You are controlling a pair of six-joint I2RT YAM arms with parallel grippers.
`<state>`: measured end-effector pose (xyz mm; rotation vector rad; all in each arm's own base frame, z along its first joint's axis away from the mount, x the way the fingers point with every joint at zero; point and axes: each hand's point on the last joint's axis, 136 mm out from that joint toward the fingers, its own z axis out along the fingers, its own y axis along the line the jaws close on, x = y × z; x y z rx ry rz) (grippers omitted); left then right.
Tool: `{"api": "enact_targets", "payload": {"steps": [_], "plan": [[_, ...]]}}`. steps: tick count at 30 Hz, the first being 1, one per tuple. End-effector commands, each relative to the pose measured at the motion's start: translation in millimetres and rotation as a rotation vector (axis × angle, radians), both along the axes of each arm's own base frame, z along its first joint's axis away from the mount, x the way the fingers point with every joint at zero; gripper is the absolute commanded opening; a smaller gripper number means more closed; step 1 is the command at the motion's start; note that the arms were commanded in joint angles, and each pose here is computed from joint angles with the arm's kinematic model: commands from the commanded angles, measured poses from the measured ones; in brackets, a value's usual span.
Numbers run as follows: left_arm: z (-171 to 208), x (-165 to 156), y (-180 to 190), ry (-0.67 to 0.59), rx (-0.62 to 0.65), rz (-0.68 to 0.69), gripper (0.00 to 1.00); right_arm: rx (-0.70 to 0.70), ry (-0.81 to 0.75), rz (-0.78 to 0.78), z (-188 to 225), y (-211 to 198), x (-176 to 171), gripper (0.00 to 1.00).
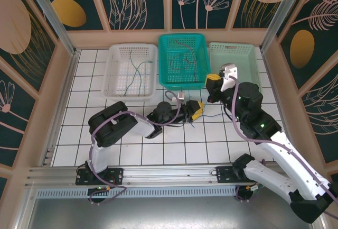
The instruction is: Untangle the cables
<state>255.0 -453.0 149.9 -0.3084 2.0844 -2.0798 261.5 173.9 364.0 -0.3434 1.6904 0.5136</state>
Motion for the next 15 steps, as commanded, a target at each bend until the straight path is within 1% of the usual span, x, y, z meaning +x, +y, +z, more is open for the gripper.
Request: {"api": "enact_targets", "payload": {"steps": [1,3,5,9,11,12,15], "plan": [[15,-5,-13,-0.116,0.008,-0.055,0.49,0.005,-0.015,-0.001,14,2,4,0.00],[13,-5,-15,-0.164,0.064,-0.067,0.48,-0.034,0.021,-0.002,4,4,7,0.00],[8,-5,-14,-0.205,0.134,-0.072,0.49,-0.044,0.032,-0.024,0,0,8,0.00],[2,-6,-12,-0.290,0.246,-0.092,0.49,-0.015,-0.004,-0.066,7,-11,6,0.00],[-2,-8,-16,-0.331,0.294,-0.119,0.48,0.000,-0.013,-0.076,9,-13,6,0.00],[6,-7,-23,-0.374,0.308,-0.134,0.48,0.006,-0.015,-0.090,10,-14,8,0.00],[-1,-14,-37,-0.438,0.391,-0.198,0.48,0.005,-0.017,-0.120,11,-17,12,0.00]]}}
